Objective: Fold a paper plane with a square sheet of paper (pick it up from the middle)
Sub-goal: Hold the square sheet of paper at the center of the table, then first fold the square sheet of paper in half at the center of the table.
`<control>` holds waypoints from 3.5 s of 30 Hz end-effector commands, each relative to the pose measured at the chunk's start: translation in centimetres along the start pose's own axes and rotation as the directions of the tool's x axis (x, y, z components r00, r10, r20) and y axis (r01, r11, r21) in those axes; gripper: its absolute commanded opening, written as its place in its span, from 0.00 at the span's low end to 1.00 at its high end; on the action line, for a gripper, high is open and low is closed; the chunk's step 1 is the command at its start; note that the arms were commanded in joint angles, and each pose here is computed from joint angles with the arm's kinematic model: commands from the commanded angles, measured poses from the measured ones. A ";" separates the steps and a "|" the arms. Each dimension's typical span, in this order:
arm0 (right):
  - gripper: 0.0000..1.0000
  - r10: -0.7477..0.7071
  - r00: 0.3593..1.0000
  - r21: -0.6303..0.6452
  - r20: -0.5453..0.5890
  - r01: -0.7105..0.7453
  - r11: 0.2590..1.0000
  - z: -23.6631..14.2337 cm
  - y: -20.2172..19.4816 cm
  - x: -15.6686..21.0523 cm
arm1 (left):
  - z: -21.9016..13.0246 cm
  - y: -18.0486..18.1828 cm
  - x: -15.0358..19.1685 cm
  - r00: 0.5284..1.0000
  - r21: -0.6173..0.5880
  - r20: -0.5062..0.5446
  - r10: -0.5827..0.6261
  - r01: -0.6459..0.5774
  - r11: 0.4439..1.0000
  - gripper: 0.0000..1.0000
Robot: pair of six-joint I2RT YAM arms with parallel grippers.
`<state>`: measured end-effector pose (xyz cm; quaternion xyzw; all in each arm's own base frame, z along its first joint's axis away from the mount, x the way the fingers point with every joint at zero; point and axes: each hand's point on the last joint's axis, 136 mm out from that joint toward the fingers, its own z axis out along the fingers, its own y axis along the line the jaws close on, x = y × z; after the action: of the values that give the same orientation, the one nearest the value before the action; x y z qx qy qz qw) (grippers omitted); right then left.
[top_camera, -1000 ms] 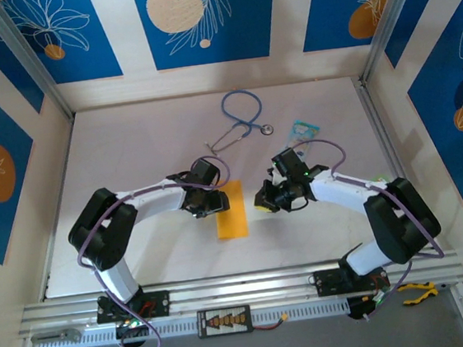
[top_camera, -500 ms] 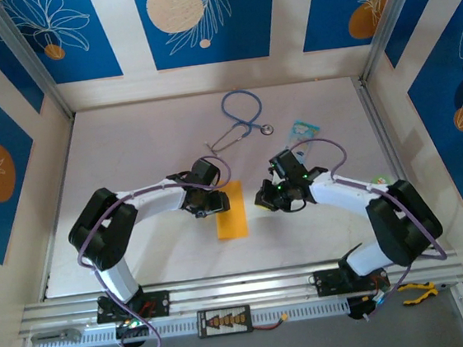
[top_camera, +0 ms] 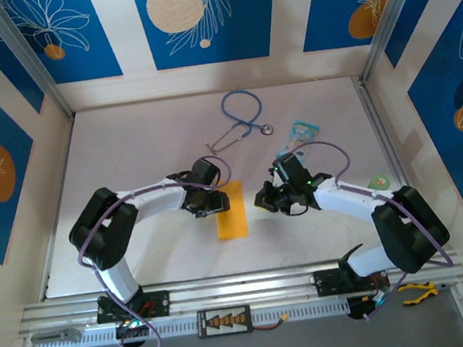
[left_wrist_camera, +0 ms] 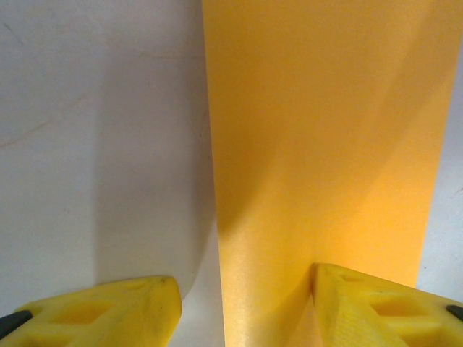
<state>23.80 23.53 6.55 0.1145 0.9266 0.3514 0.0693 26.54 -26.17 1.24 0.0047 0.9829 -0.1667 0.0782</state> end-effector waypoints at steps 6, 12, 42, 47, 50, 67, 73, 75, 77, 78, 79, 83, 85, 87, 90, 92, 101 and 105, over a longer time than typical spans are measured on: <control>0.00 -0.108 0.994 -0.011 -0.030 0.108 0.994 2.3 2.4 -0.4 | 4.0 1.3 2.3 0.997 -0.014 -0.081 0.020 -0.021 1.000 0.57; 0.00 -0.124 0.990 -0.003 -0.073 0.124 0.992 4.2 3.1 -0.8 | 4.1 1.3 2.3 0.996 -0.013 -0.085 0.022 -0.024 1.000 0.57; 0.00 -0.181 0.949 0.156 -0.257 0.226 0.962 7.7 -3.2 0.3 | -1.0 -2.2 -0.8 0.996 0.121 0.083 -0.026 0.015 0.993 0.60; 0.00 -0.221 0.935 0.110 -0.276 0.259 0.959 7.1 -3.1 -0.3 | -4.5 -2.7 -1.9 0.982 0.160 0.187 -0.031 0.001 0.987 0.61; 0.00 -0.231 0.931 0.116 -0.281 0.272 0.955 6.8 -3.2 -0.7 | -5.8 -3.5 -2.1 0.974 0.234 0.224 -0.034 -0.020 0.972 0.43; 0.00 -0.155 0.955 0.158 -0.254 0.199 0.967 6.4 -3.8 -0.9 | -2.1 -6.4 -0.5 0.998 0.470 0.067 -0.021 -0.013 0.883 0.00; 0.00 -0.152 0.955 0.157 -0.254 0.196 0.968 6.4 -3.9 -0.9 | -0.9 -5.4 0.3 0.999 0.443 0.047 -0.002 -0.019 0.896 0.00; 0.00 -0.146 0.957 0.167 -0.252 0.191 0.967 6.4 -4.0 -1.0 | -0.3 -4.8 0.7 0.999 0.423 0.040 -0.002 -0.015 0.906 0.00; 0.00 -0.143 0.958 0.173 -0.249 0.190 0.967 6.4 -4.1 -1.0 | 0.2 -4.1 1.0 0.999 0.406 0.038 -0.009 -0.007 0.914 0.00; 0.00 -0.142 0.958 0.180 -0.248 0.189 0.965 6.4 -4.3 -0.9 | 0.5 -3.7 1.3 0.999 0.395 0.033 -0.011 -0.003 0.919 0.00; 0.00 -0.141 0.959 0.187 -0.246 0.190 0.964 6.5 -4.4 -0.8 | 0.9 -3.2 1.6 1.000 0.380 0.025 -0.012 0.002 0.925 0.00; 0.00 -0.130 0.961 0.198 -0.245 0.181 0.963 6.6 -4.9 -0.5 | 2.1 -1.4 2.9 1.000 0.338 0.005 -0.025 0.022 0.941 0.00; 0.00 -0.125 0.962 0.205 -0.242 0.177 0.963 6.7 -5.2 -0.4 | 2.6 -0.3 3.4 1.000 0.300 -0.002 -0.025 0.024 0.954 0.00; 0.00 -0.118 0.964 0.217 -0.240 0.172 0.961 6.6 -5.5 -0.3 | 2.8 0.4 3.8 1.000 0.265 -0.011 -0.018 0.020 0.964 0.00; 0.00 -0.112 0.966 0.228 -0.232 0.166 0.959 6.5 -5.7 -0.3 | 1.8 -0.8 3.5 1.000 0.312 -0.006 -0.007 0.009 0.950 0.00; 0.00 -0.112 0.967 0.229 -0.230 0.166 0.959 6.5 -5.7 -0.3 | 0.3 -2.7 2.7 1.000 0.380 0.011 -0.005 0.001 0.925 0.00; 0.00 -0.120 0.969 0.236 -0.216 0.171 0.957 6.3 -5.7 -0.5 | -3.0 -6.5 1.8 1.000 0.475 0.009 -0.007 0.002 0.880 0.00; 0.00 -0.116 0.968 0.243 -0.222 0.170 0.955 6.2 -5.8 -0.4 | -1.6 -5.8 2.9 0.999 0.469 -0.038 -0.023 0.038 0.882 0.00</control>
<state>26.96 26.66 1.37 -0.0141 0.9487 0.3149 0.0233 24.52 -31.16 5.36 0.0181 0.9123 -0.3992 0.0899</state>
